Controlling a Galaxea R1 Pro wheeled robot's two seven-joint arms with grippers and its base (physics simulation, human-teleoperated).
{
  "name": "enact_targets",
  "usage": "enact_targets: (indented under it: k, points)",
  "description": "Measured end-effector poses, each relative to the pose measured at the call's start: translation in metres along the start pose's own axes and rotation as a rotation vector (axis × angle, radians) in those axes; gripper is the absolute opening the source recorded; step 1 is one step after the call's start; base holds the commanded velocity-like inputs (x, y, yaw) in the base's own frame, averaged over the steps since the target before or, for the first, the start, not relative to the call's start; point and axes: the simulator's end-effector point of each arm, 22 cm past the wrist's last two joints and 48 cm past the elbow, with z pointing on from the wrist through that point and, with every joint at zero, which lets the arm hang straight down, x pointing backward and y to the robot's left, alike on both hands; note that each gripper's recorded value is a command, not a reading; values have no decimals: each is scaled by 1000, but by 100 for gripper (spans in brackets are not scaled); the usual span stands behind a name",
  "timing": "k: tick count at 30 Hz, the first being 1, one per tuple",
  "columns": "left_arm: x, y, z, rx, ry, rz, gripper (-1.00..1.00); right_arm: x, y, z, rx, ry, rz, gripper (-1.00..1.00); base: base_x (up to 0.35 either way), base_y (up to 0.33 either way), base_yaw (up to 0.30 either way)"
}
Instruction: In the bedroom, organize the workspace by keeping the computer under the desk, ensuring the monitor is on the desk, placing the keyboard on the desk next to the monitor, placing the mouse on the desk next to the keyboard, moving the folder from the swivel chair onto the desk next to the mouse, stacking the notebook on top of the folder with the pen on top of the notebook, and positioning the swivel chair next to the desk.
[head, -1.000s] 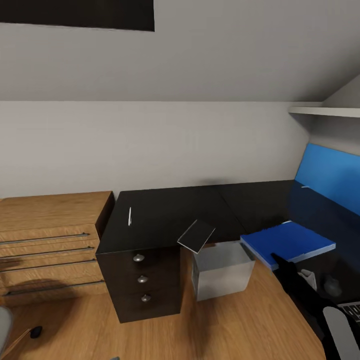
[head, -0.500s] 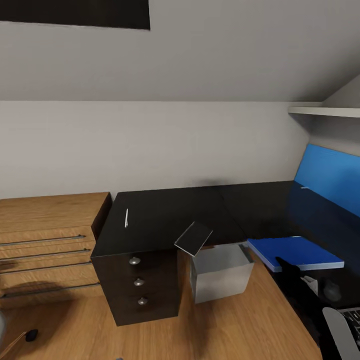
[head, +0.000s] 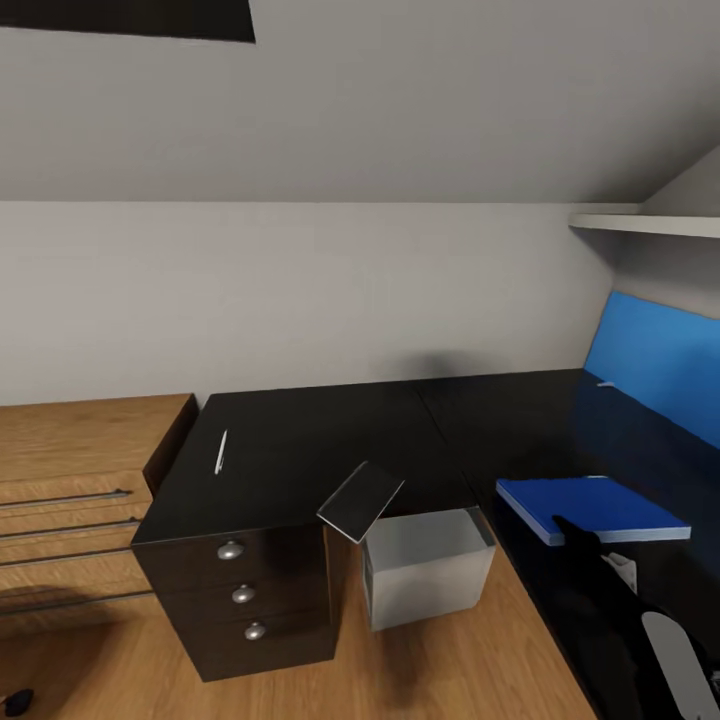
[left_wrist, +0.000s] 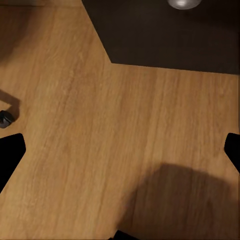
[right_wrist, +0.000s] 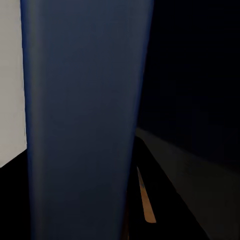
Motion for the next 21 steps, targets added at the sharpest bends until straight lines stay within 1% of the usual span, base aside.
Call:
enact_targets:
  k: [1, 6, 21]
  points:
    - [0, 0, 0, 0, -1, 1, 100, 1, 1, 4, 1, 2, 15, -100, 12, -11, 0]
    - [0, -1, 0, 1, 0, 0, 100, 1, 5, 13, 7, 3, 11, -100, 3, -3, 0]
    - [0, -1, 0, 1, 0, 0, 100, 3, 6, 16, 6, 10, 7, -100, 0, 0, 0]
